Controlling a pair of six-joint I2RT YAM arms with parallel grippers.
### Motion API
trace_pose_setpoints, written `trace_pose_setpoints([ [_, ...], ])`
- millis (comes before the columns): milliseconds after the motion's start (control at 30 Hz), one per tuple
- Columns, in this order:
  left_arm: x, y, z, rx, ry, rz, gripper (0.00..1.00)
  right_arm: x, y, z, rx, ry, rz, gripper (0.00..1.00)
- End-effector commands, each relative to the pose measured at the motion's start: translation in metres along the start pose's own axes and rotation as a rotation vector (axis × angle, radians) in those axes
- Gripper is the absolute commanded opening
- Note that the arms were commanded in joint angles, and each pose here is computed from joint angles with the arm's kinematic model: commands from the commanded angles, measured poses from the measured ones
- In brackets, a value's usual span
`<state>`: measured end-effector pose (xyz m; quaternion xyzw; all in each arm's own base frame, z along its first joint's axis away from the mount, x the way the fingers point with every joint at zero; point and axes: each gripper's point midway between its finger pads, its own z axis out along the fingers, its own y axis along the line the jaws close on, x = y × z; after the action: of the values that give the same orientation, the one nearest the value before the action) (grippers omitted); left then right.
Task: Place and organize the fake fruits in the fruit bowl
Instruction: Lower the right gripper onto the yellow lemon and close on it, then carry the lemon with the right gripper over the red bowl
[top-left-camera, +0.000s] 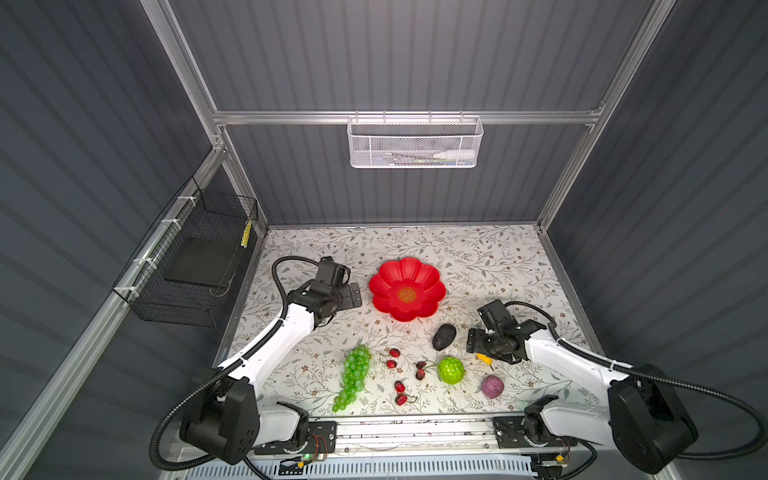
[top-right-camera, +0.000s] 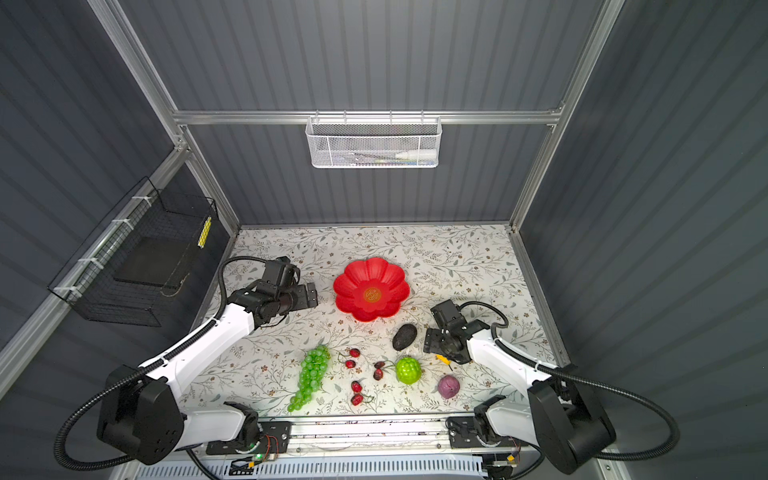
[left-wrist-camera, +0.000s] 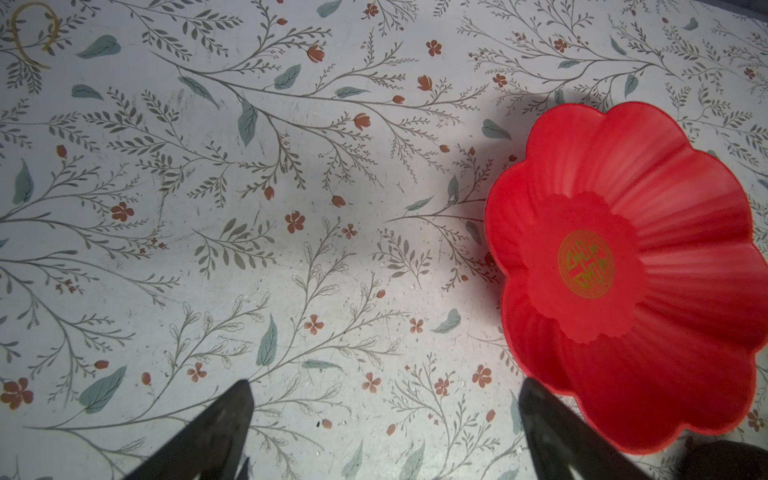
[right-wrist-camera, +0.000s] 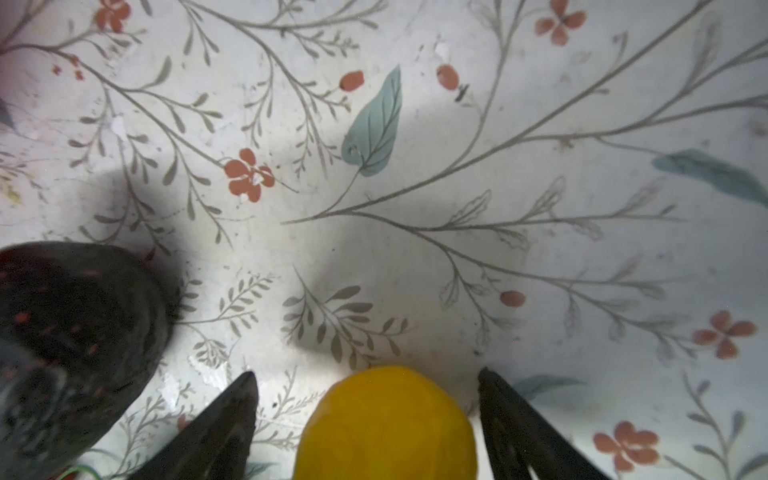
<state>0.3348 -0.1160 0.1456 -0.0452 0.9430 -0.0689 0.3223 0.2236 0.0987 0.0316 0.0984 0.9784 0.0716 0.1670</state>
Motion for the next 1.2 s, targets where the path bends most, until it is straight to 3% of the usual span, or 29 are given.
trace_pose_setpoints([
  [0,0.004,-0.001,-0.004,0.013,0.012,-0.010,1.00,0.009,-0.004,-0.005,0.003,0.018,-0.003,0.83],
  [233,0.005,-0.002,-0.004,0.021,0.020,-0.014,1.00,0.016,-0.004,0.005,0.006,0.050,0.002,0.71],
  [467,0.004,0.002,-0.011,0.009,0.002,-0.011,1.00,0.022,0.000,0.009,-0.017,0.076,-0.002,0.72],
  [800,0.007,0.003,-0.008,0.004,0.012,-0.014,1.00,0.018,0.001,0.005,-0.021,0.051,-0.006,0.42],
  [1167,0.015,0.011,-0.014,-0.013,0.009,-0.027,1.00,-0.046,0.041,-0.054,-0.112,-0.116,-0.107,0.36],
])
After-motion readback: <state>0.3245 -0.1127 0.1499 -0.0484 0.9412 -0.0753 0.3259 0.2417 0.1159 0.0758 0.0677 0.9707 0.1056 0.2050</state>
